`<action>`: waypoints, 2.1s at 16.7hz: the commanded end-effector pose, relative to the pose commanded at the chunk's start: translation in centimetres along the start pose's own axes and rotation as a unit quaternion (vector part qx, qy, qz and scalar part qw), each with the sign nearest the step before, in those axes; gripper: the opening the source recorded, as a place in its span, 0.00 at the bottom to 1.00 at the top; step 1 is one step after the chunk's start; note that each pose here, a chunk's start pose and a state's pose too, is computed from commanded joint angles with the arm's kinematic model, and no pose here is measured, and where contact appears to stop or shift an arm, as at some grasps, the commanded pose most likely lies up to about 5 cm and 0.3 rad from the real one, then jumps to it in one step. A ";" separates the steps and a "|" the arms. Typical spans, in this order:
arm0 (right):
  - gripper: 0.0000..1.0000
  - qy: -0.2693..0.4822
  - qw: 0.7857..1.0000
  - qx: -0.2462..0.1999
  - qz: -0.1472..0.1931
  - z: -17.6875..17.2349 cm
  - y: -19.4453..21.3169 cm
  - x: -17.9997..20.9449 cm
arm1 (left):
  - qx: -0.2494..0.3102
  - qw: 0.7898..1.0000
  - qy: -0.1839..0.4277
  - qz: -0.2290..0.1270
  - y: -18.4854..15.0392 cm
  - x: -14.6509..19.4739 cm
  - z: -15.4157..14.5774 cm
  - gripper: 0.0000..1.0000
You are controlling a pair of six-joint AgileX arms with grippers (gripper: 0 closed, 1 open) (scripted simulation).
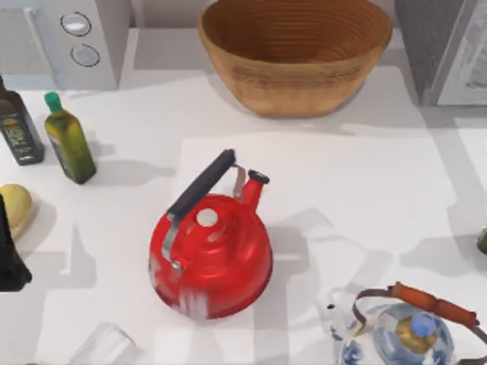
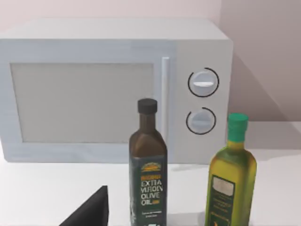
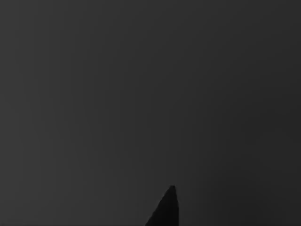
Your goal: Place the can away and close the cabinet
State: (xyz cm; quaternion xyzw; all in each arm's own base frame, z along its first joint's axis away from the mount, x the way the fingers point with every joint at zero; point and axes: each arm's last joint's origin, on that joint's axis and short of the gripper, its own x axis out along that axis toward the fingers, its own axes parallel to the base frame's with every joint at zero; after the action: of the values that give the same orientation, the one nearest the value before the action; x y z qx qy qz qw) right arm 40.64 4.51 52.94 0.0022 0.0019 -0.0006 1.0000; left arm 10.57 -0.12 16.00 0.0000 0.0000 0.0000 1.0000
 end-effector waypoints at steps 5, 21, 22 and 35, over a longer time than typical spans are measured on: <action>1.00 0.000 1.000 0.000 0.000 0.0 0.0 0.0 | 0.000 1.000 0.000 0.000 0.0 0.0 0.0 1.00; 1.00 0.008 1.000 -0.009 0.003 0.7 -0.6 -3.3 | 0.000 1.000 0.000 0.000 0.0 0.0 0.0 1.00; 1.00 0.009 1.000 -0.011 0.002 0.7 -0.8 -4.4 | 0.000 1.000 0.000 0.000 0.0 0.0 0.0 1.00; 1.00 0.068 0.998 -0.012 -0.001 -21.0 -4.2 -26.0 | 0.000 1.000 0.000 0.000 0.0 0.0 0.0 1.00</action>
State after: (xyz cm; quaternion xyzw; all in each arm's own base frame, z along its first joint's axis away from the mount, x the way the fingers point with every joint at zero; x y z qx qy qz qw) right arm 14.52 0.40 32.04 -0.0097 0.0697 -0.0012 0.9975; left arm 10.57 -0.12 16.00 0.0000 0.0000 0.0000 1.0000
